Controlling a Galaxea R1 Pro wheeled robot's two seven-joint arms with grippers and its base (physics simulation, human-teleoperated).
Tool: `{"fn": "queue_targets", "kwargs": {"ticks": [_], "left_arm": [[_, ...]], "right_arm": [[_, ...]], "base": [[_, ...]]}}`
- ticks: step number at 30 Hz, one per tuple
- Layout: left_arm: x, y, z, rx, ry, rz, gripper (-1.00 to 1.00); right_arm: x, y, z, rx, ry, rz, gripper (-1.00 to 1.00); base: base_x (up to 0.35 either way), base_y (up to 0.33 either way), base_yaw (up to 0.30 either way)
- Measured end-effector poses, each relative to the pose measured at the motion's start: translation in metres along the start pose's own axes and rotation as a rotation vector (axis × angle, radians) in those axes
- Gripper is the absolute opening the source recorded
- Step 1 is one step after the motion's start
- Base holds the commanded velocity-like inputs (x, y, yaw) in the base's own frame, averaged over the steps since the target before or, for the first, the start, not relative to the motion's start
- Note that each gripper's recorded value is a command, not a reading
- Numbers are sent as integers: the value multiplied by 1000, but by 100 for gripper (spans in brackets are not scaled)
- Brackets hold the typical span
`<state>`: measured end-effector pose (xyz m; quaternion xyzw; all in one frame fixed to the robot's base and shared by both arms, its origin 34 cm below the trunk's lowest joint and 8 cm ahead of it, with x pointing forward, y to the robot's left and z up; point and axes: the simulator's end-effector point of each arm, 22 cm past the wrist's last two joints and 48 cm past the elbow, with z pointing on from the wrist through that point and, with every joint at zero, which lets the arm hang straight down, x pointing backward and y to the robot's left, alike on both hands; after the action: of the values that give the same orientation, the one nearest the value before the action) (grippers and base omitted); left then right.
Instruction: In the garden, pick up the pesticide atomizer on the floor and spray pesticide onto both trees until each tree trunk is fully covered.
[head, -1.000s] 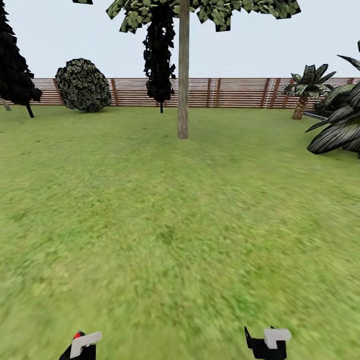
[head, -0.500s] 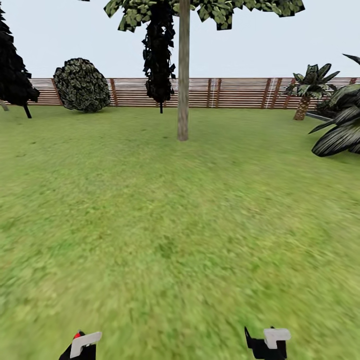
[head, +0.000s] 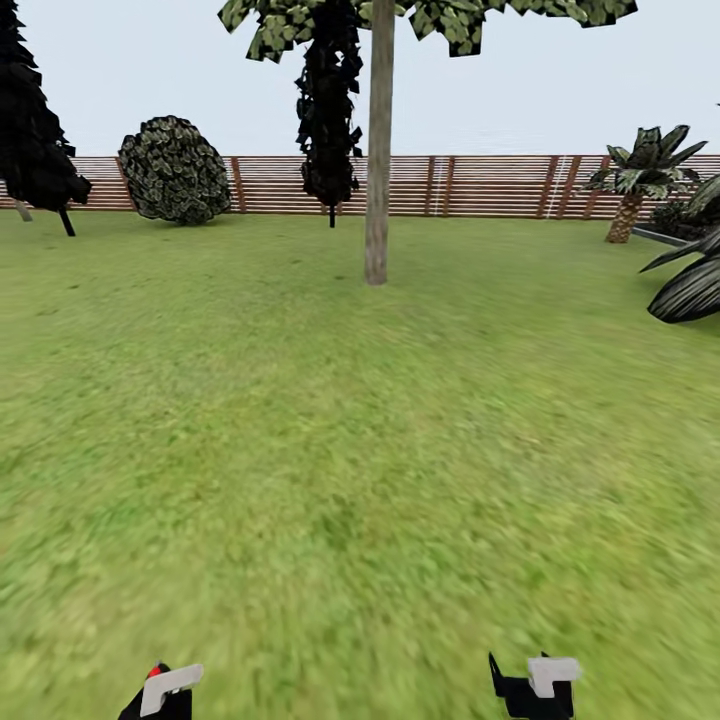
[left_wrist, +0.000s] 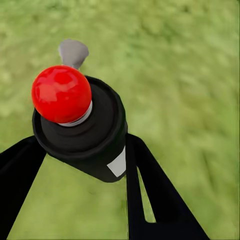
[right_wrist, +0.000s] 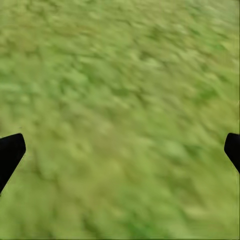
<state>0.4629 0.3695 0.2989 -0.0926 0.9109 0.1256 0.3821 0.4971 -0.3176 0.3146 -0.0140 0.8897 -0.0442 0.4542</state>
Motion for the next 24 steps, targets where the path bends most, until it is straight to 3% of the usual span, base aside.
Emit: {"fn": "queue_targets", "kwargs": {"ticks": [24], "left_arm": [[0,0,0,0,-1,0,-100]], "right_arm": [[0,0,0,0,0,0,100]], "base": [[338,0,1]]}}
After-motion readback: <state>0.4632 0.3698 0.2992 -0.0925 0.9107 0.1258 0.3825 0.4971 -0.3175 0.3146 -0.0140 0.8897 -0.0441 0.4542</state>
